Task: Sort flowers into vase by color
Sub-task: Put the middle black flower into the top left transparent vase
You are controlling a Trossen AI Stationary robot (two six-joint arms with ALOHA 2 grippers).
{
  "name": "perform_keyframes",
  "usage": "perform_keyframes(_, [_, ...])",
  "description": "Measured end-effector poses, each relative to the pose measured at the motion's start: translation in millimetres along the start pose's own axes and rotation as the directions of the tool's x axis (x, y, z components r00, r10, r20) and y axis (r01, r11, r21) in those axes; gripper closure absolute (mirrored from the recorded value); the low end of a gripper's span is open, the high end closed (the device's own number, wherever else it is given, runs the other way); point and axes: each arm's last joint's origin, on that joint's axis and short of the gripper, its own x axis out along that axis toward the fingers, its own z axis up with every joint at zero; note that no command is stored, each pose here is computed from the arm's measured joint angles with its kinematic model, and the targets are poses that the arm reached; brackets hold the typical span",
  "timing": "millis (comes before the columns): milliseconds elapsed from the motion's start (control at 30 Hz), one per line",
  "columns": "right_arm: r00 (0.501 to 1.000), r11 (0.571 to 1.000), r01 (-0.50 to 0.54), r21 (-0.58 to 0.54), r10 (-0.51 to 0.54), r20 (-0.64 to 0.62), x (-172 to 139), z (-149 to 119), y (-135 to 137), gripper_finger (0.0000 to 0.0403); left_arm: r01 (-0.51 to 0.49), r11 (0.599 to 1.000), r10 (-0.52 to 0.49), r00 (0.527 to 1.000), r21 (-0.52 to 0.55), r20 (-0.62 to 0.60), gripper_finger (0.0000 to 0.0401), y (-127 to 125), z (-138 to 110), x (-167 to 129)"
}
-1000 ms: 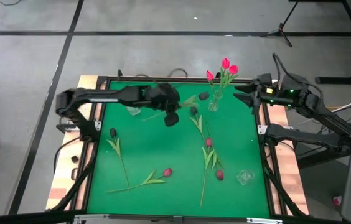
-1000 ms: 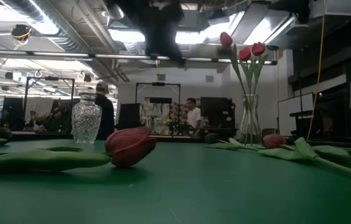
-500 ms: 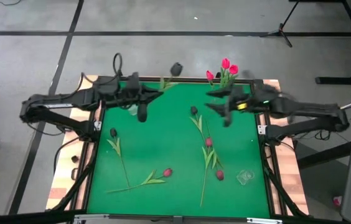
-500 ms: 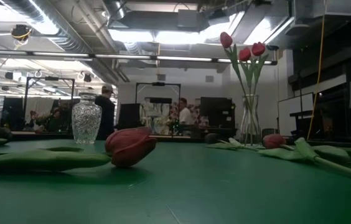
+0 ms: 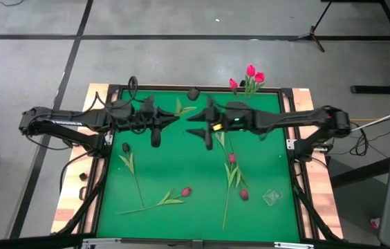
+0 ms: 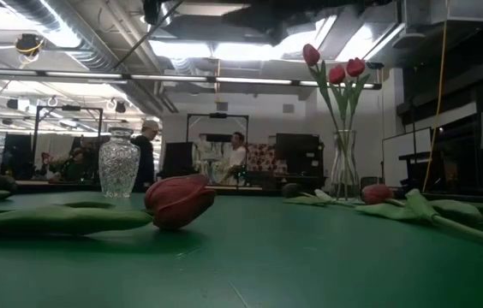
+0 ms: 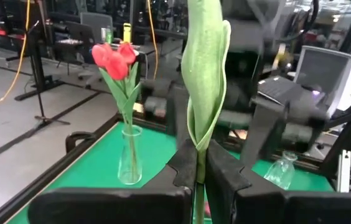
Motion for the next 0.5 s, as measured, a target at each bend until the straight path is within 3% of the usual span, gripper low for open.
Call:
perform_keyframes(267, [0.995, 0.996, -0.083, -0.007, 0.084, 0.050, 38.1, 1.6, -0.9, 0.0194, 0.024, 1.000, -0.023, 0.999, -0.003, 0.025, 0.0386, -4.9, 1.9, -0.8])
perform_keyframes(500, [0.987, 0.992, -0.124, -0.020, 0.125, 0.104, 48.2, 12.2, -0.2, 0.0194, 0.025, 1.000, -0.026, 0.999, 0.002, 0.039, 0.0386, -5.3, 3.2, -0.9])
